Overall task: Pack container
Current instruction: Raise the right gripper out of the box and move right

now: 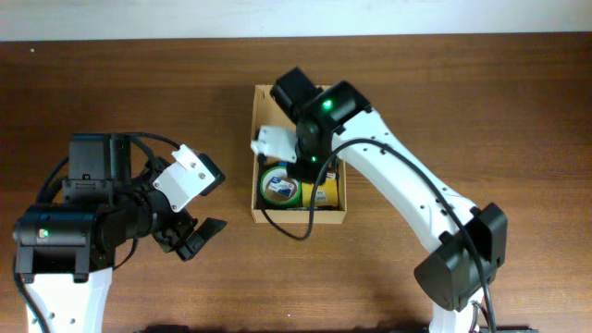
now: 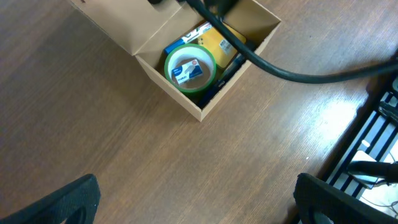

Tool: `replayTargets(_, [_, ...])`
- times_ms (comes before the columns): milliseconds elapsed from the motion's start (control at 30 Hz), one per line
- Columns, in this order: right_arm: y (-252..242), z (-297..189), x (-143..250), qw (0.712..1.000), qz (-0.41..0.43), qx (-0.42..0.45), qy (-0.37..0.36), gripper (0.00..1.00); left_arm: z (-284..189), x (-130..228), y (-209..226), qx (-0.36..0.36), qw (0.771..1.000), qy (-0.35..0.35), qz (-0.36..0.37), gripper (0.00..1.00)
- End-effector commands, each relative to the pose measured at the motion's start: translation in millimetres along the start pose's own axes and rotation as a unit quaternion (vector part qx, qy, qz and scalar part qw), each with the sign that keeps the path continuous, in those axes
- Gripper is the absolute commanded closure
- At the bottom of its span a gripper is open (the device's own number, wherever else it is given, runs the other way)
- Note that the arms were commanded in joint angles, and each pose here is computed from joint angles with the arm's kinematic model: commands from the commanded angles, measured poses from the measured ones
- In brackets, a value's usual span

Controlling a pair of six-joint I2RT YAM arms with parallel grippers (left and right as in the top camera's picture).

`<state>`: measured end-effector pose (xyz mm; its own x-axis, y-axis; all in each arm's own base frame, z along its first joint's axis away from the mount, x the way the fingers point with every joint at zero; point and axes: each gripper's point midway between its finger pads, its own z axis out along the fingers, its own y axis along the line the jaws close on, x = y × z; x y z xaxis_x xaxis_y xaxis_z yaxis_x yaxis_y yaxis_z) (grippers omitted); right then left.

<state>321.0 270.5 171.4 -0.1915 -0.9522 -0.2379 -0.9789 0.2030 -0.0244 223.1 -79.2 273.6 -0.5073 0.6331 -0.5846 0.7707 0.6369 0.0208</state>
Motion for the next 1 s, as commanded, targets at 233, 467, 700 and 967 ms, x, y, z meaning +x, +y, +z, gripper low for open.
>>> replayTargets(233, [-45.1, -61.2, -1.2, 0.989, 0.108, 0.067, -0.071, 0.96, -4.9, -5.7, 0.0, -0.001, 1.0, -0.012, 0.008, 0.01])
replayTargets(467, [-77.1, -71.4, 32.1, 0.975, 0.196, 0.064, -0.089, 0.96, -4.9, -5.7, 0.0, -0.001, 1.0, -0.013, 0.008, 0.0])
replayTargets(700, [-106.2, -81.2, 69.9, 0.955, 0.27, 0.068, -0.1, 0.96, -5.4, 0.3, 13.0, -0.036, 0.999, 0.009, 0.013, 0.01])
replayTargets(967, [-125.3, -90.9, 100.8, 0.938, 0.319, 0.061, -0.121, 0.96, -8.1, 9.2, 32.0, -0.087, 0.995, 0.04, 0.016, 0.01])
